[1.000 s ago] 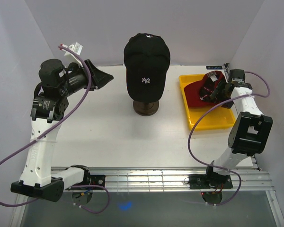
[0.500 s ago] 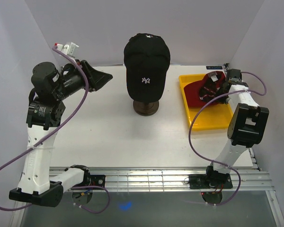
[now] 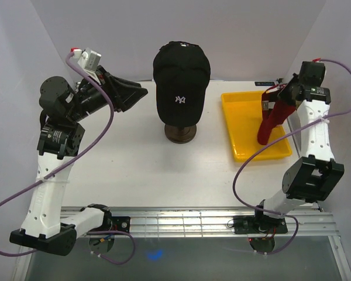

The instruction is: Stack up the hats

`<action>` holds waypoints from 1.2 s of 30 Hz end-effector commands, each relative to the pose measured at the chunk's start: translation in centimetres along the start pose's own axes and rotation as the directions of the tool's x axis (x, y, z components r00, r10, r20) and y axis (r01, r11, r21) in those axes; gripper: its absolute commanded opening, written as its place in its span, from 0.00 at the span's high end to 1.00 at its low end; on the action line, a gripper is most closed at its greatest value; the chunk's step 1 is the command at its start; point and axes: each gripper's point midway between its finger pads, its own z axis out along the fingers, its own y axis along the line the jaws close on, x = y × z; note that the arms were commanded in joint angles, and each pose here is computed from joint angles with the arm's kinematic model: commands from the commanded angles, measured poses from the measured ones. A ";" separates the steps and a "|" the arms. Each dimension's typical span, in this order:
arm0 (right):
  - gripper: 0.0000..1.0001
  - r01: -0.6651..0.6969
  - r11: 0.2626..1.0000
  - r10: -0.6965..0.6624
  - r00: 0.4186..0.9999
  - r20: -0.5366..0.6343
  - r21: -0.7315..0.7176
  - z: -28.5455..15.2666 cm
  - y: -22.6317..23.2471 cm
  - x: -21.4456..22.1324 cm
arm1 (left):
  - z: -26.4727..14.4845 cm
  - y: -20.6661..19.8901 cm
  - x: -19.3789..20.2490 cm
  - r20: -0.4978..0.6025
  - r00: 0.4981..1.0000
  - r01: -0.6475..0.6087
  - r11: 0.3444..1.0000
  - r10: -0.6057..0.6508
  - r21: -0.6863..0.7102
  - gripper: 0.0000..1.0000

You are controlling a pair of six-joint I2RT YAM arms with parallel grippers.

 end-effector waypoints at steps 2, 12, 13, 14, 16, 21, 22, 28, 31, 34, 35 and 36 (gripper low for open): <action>0.92 -0.003 0.993 0.021 0.989 0.148 -0.120 -8.7 3.0 -5.4 | 2.0 -3.1 -2.6 0.070 0.995 -0.078 0.993 0.072 0.083 0.44; 0.92 0.011 0.913 0.086 0.972 0.219 -0.409 -20.7 8.1 -7.4 | 9.5 -9.4 0.6 0.042 0.994 -0.101 0.988 0.096 0.116 0.43; 0.92 0.011 0.903 0.098 0.968 0.231 -0.430 -21.8 8.3 -7.3 | 10.0 -10.0 0.8 0.044 0.994 -0.109 0.987 0.104 0.115 0.43; 0.92 0.009 0.900 0.103 0.967 0.234 -0.435 -22.3 8.3 -7.2 | 10.5 -12.2 1.8 0.030 0.994 -0.109 0.982 0.106 0.152 0.43; 0.92 0.017 0.886 0.116 0.959 0.257 -0.463 -24.0 8.5 -7.1 | 12.2 -13.0 2.9 0.021 0.990 -0.141 0.983 0.139 0.114 0.43; 0.92 0.030 0.859 0.137 0.948 0.286 -0.511 -27.5 8.9 -7.1 | 14.7 -18.0 7.0 -0.022 0.981 -0.188 0.977 0.191 0.105 0.42; 0.92 0.035 0.852 0.141 0.945 0.294 -0.523 -28.3 9.0 -6.9 | 15.4 -18.5 8.2 -0.036 0.979 -0.197 0.976 0.201 0.088 0.41; 0.92 0.031 0.826 0.165 0.941 0.294 -0.562 -30.4 8.8 -5.3 | 17.9 -20.4 10.8 -0.022 0.979 -0.201 0.978 0.202 0.049 0.40; 0.92 0.033 0.820 0.167 0.941 0.294 -0.572 -30.8 8.6 -4.5 | 19.1 -20.5 11.3 -0.001 0.984 -0.179 0.984 0.179 0.005 0.39; 0.92 0.036 0.815 0.160 0.945 0.285 -0.579 -30.9 8.6 -4.0 | 20.1 -20.2 10.9 0.033 0.986 -0.163 0.986 0.164 -0.040 0.39; 0.92 0.037 0.815 0.159 0.945 0.285 -0.578 -30.9 8.5 -3.9 | 20.5 -20.0 11.3 0.031 0.985 -0.165 0.985 0.167 -0.049 0.38; 0.92 0.041 0.813 0.157 0.945 0.286 -0.581 -31.1 8.5 -3.8 | 20.8 -20.1 11.3 0.035 0.985 -0.166 0.985 0.168 -0.055 0.38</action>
